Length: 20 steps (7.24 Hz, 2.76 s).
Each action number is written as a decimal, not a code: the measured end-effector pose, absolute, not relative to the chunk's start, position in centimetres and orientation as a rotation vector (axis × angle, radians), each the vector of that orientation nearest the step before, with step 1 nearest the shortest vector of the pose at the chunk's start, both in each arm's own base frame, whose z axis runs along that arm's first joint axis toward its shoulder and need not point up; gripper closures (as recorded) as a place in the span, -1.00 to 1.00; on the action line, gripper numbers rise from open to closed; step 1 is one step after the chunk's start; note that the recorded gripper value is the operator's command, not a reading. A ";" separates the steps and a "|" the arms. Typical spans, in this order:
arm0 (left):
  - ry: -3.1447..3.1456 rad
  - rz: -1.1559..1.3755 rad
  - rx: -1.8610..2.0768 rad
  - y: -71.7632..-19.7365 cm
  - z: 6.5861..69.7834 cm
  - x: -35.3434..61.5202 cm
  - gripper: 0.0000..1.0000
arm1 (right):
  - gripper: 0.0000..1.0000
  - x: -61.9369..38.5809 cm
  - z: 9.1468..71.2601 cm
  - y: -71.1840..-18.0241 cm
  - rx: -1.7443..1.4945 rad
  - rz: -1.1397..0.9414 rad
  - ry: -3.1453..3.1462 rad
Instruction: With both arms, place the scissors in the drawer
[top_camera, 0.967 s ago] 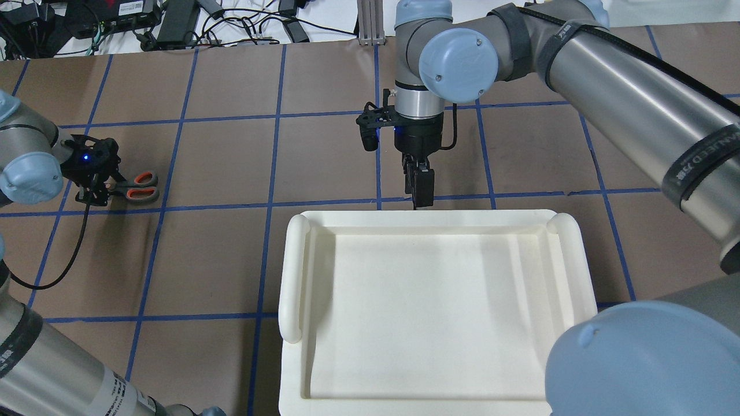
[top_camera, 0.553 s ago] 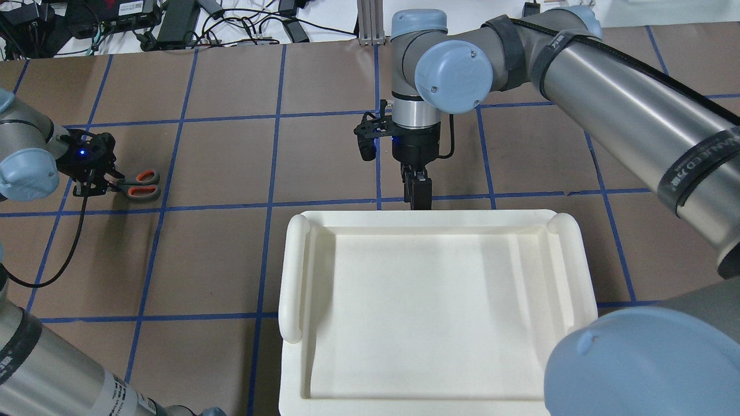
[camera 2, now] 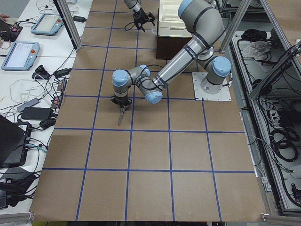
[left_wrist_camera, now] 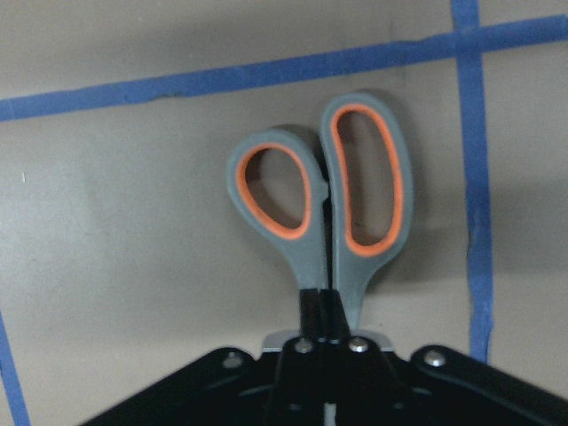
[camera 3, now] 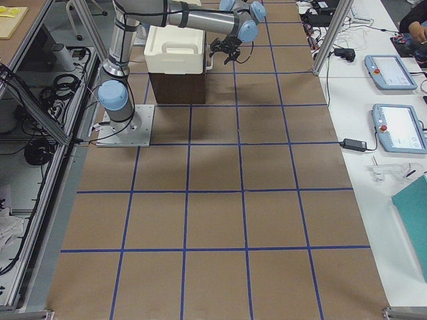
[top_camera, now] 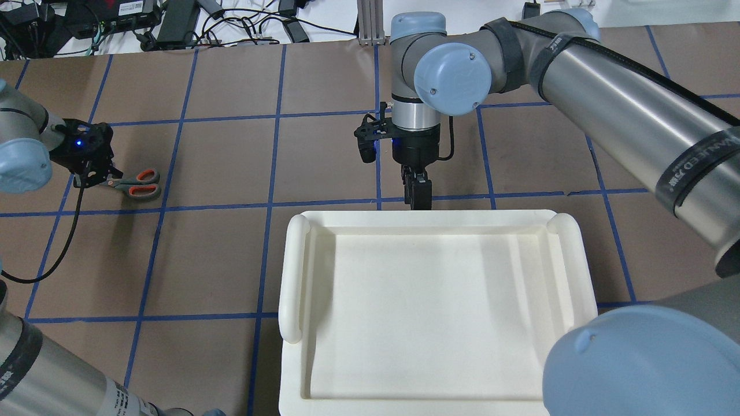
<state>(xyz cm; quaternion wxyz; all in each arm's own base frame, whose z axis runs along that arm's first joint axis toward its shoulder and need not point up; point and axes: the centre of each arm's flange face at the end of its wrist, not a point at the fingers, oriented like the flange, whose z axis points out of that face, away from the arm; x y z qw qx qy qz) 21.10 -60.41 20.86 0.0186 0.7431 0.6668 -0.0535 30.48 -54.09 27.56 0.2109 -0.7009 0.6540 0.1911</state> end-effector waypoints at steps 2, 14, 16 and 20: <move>2.087 -0.162 2.311 -60.4 19.8 21.4 -0.33 | -0.94 30.5 27.4 -54.1 -1.943 0.536 1.815; 2.176 -0.103 2.261 -61.1 17.2 22.4 0.83 | -0.61 30.3 27.7 -55.1 -1.962 0.494 1.834; 2.173 -0.102 2.265 -61.1 17.2 22.4 1.00 | -0.61 30.4 27.6 -55.9 -1.970 0.480 1.840; 2.134 -0.116 2.250 -61.5 19.8 22.0 1.00 | -0.61 30.8 27.0 -57.8 -1.989 0.441 1.852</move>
